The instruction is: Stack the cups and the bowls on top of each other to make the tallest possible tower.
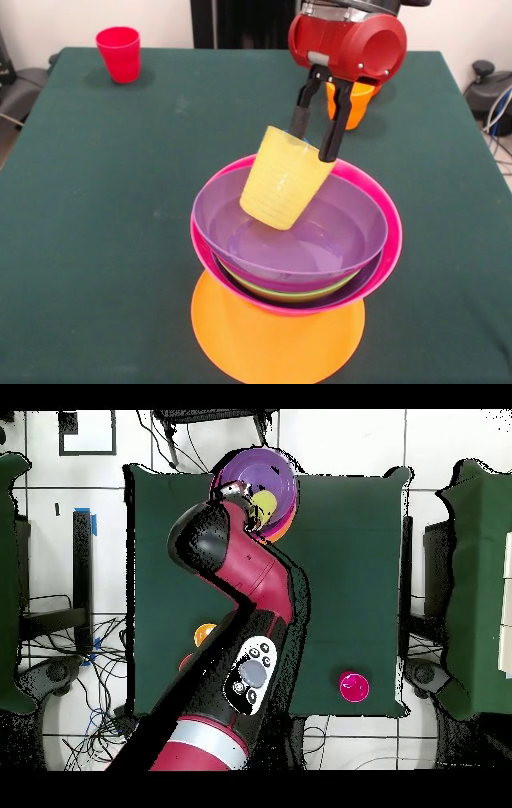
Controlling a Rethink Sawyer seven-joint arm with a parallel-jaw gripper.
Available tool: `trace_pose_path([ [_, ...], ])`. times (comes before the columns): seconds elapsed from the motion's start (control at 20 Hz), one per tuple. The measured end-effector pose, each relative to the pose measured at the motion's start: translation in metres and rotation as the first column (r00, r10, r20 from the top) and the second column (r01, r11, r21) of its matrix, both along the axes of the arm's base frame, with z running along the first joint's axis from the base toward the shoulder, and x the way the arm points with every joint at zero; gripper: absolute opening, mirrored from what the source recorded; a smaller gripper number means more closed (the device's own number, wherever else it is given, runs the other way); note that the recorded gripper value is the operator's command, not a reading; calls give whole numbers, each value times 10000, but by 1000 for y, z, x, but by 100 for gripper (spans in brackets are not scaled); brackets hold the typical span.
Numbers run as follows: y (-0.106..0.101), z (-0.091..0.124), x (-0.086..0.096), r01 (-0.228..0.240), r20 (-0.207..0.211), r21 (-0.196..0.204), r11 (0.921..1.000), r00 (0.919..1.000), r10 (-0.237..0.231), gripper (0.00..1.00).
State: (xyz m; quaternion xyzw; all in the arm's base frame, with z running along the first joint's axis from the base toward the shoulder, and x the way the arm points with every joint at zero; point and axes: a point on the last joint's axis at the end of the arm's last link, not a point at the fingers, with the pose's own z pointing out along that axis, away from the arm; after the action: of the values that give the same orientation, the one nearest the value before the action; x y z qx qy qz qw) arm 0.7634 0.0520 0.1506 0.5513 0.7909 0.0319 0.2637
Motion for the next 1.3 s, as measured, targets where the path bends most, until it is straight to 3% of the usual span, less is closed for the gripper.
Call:
trace_pose_path([
  [0.8, 8, -7, 1, -91, -50, 221, 9997, 9999, 92, 100],
  [1.05, 3, -10, 2, -20, -7, 227, 9997, 10000, 20, 100],
  [1.3, -15, -14, 7, 225, 176, 189, 9996, 9996, -228, 100],
])
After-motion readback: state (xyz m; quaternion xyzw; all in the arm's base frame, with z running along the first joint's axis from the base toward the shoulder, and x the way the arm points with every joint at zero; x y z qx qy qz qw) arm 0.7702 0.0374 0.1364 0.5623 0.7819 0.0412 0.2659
